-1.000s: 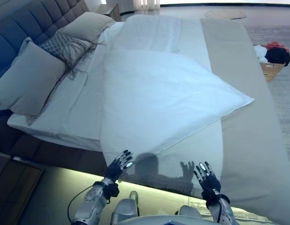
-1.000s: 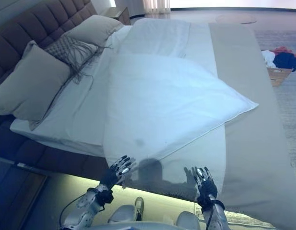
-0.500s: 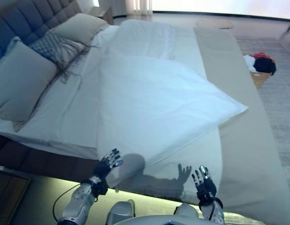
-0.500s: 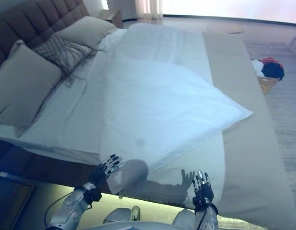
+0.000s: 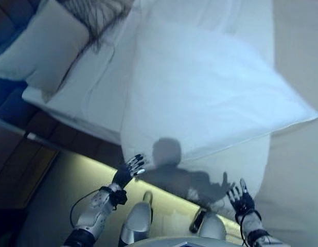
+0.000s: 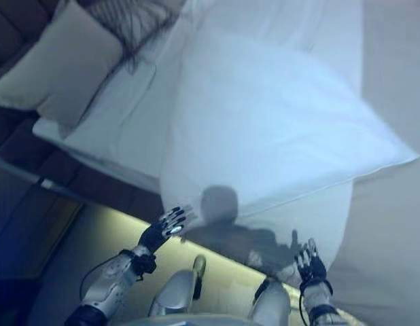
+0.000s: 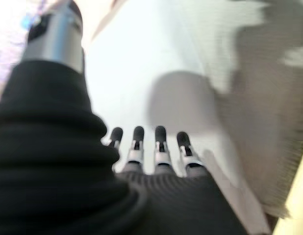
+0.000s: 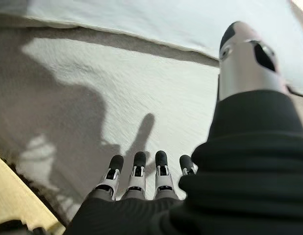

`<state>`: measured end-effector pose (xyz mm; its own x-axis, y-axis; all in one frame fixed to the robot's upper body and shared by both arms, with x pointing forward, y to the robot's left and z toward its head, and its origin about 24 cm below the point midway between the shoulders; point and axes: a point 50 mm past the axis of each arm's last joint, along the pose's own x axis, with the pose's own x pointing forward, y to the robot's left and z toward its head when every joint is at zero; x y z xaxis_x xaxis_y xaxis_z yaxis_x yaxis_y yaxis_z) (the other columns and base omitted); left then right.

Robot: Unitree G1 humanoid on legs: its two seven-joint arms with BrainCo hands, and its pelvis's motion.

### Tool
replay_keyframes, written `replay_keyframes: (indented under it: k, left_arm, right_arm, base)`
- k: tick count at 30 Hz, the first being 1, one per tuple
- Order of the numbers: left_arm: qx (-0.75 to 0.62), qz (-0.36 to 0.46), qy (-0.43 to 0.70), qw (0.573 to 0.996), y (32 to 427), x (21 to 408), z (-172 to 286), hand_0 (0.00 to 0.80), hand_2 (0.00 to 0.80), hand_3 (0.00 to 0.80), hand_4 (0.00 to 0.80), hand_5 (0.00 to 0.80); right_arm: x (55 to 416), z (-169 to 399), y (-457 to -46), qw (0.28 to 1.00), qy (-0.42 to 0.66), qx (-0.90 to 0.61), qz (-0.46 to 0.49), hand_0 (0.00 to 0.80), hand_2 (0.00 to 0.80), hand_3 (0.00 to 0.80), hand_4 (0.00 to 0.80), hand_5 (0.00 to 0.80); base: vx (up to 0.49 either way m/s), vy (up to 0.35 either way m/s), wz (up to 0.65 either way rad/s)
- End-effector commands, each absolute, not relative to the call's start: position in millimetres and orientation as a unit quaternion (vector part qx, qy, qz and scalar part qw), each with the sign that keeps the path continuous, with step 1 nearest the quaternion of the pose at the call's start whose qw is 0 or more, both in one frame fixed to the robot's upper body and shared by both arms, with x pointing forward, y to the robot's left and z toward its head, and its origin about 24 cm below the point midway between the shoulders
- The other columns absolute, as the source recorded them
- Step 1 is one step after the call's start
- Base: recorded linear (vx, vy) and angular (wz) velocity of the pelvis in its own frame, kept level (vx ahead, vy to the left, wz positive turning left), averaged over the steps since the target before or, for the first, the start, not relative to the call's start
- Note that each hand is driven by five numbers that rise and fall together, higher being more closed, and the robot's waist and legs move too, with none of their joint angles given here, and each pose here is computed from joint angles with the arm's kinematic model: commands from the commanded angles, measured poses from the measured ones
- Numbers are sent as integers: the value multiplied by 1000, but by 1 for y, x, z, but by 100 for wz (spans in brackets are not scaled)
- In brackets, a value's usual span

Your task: Make the bed neatly

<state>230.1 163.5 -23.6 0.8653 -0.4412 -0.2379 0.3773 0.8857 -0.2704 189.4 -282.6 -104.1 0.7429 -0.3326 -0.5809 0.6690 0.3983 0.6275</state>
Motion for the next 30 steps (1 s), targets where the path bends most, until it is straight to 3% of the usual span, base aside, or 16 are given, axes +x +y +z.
replay_keyframes:
  k: [1,12,21,30]
  left_arm:
    - [-117,-233,57,964,161,245,13,0,0,0,0,0]
    - [-111,-244,138,954,167,221,-14,0,0,0,0,0]
    - [-88,-238,202,946,175,200,-34,0,0,0,0,0]
    - [-91,-252,161,950,162,220,-21,0,0,0,0,0]
  right_arm:
    - [216,-81,-297,823,125,480,-277,0,0,0,0,0]
    - [187,-94,-308,800,146,501,-296,0,0,0,0,0]
    - [153,-115,-300,738,147,559,-349,0,0,0,0,0]
    - [184,-84,-327,745,53,588,-311,0,0,0,0,0]
  base:
    - [10,87,40]
    - [208,6,8]
    - [188,-45,10]
    - [-115,40,11]
